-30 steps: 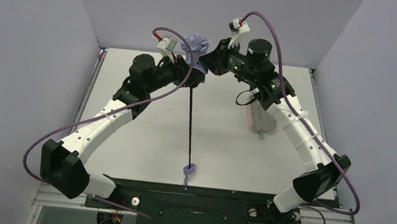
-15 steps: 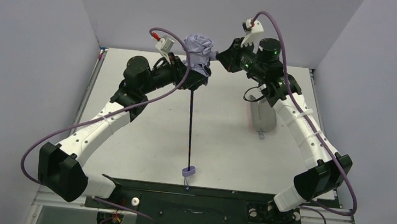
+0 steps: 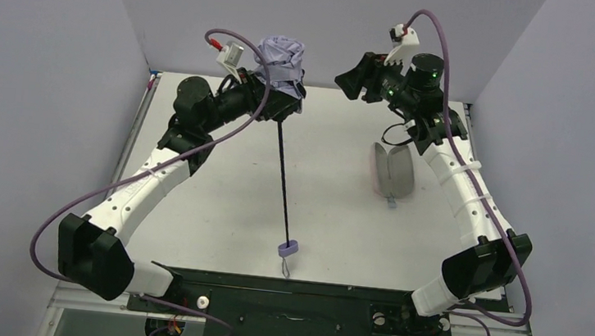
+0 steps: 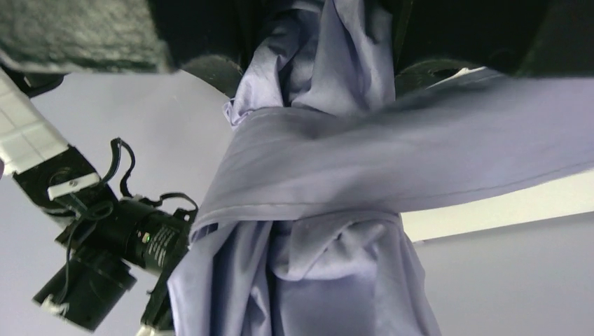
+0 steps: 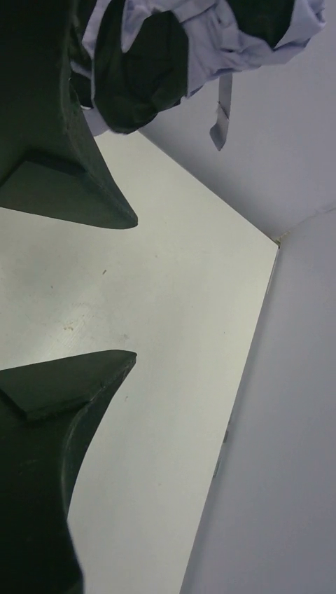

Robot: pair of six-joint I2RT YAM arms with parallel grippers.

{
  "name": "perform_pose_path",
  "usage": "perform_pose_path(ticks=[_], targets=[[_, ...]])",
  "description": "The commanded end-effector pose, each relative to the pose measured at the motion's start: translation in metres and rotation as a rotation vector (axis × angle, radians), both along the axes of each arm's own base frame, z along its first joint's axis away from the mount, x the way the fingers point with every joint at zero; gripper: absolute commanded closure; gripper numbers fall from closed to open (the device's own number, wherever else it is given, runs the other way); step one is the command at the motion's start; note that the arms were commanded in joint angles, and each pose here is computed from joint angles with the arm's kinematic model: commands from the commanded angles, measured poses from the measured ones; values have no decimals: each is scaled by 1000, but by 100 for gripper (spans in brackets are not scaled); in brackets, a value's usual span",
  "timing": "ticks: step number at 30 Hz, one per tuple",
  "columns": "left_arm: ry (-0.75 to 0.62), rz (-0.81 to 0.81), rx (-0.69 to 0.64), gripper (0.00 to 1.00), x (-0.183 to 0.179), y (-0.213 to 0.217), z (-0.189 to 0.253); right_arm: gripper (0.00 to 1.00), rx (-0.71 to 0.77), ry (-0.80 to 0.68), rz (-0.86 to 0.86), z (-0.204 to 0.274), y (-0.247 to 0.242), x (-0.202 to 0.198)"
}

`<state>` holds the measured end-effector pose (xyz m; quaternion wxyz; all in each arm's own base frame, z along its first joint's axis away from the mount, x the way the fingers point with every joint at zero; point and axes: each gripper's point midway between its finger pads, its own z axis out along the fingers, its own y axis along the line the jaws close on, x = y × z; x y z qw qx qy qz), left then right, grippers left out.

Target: Open the umbrella

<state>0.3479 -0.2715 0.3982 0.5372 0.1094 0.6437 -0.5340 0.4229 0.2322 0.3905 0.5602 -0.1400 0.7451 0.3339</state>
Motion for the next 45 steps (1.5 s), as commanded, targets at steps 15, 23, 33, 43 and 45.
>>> perform_pose_path(ticks=[15,23,33,43,45], targets=[[-61,18,-310,100,25,14,91,32,-7,-15,491,-15,78,-104],[-51,-4,-344,100,26,12,96,38,-73,1,527,-38,100,-110],[-55,-37,-304,100,28,11,90,100,85,42,590,-14,121,-109],[-50,159,-143,26,59,69,49,100,377,64,523,33,106,-77],[-51,205,-116,20,62,87,41,100,389,77,521,32,103,-76]])
